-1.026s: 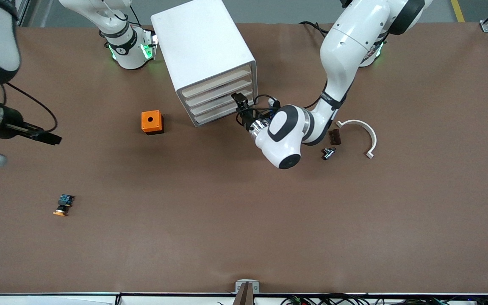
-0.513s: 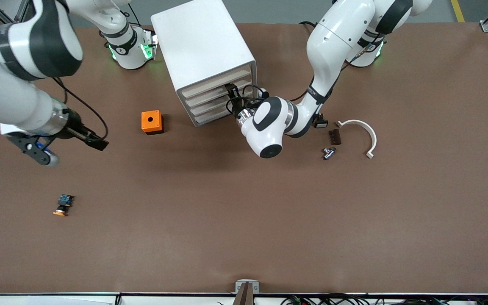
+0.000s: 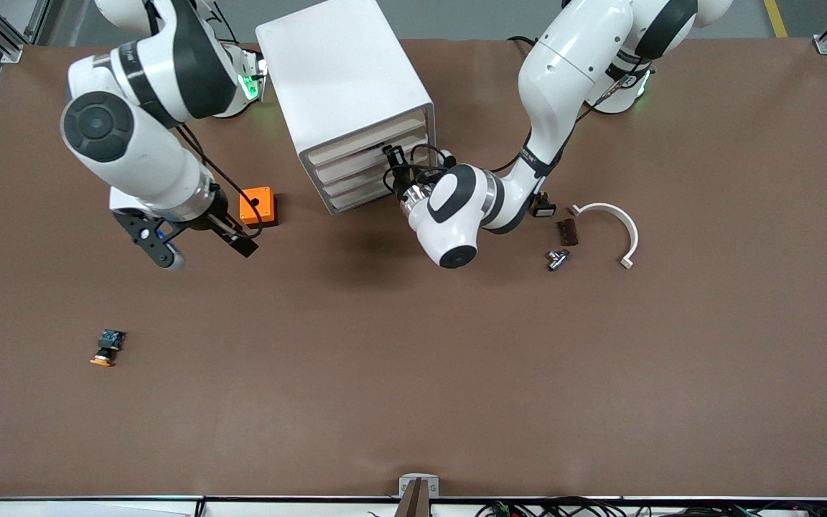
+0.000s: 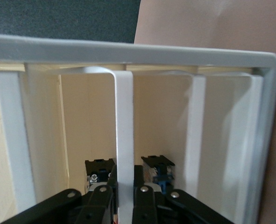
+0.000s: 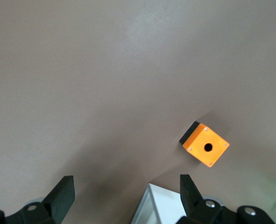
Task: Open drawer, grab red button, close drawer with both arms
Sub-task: 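Pull the drawer open with the left gripper while the right gripper approaches, then grasp the red button in the drawer with the right gripper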
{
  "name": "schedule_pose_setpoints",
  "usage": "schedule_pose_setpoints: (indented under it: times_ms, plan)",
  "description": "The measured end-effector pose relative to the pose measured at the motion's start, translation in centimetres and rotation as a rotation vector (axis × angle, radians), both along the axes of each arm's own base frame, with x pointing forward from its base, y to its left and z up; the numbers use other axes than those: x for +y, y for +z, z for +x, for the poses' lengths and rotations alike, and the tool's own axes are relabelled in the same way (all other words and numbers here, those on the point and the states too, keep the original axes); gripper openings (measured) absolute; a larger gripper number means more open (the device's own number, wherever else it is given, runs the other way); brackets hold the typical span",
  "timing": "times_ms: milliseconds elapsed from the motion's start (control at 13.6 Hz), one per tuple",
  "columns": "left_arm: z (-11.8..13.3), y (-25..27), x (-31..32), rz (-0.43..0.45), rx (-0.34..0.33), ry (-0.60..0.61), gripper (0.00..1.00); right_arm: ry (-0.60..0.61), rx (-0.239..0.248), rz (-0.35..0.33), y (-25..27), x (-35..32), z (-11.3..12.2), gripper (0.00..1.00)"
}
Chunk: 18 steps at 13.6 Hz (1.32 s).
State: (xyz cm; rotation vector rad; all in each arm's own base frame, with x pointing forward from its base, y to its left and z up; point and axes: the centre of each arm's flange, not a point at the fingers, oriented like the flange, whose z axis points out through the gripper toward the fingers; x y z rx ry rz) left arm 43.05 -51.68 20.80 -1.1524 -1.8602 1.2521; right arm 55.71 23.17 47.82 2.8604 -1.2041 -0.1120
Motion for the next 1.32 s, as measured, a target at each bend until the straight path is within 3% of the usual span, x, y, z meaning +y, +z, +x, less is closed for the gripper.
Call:
schedule_pose_setpoints:
  times_ms: [440,586,806,880,1173,1319]
  plan:
    - [9.3,1.6,7.4,-0.076,-0.085,0.135,0.14,-0.089,-0.044,0.007,-2.2,5.2,-1.0,1.00]
    - [10.9,1.7,9.0,-0.108,-0.117,0.157,0.14,-0.117,-0.060,0.013,-2.5,7.4,-1.7,1.00]
    - [11.5,1.7,9.3,-0.147,-0.154,0.155,0.17,-0.156,-0.075,0.020,-3.1,11.2,-3.4,1.00]
    - [12.0,2.0,9.4,-0.163,-0.177,0.159,0.23,-0.165,-0.078,0.021,-3.4,12.4,-4.0,1.00]
    - [14.0,3.1,10.9,-0.205,-0.225,0.177,0.70,-0.190,-0.077,0.017,-5.5,16.4,-6.0,1.00]
    - [15.5,4.2,11.9,-0.260,-0.292,0.167,0.90,-0.198,-0.081,0.018,-6.7,18.0,-6.7,1.00]
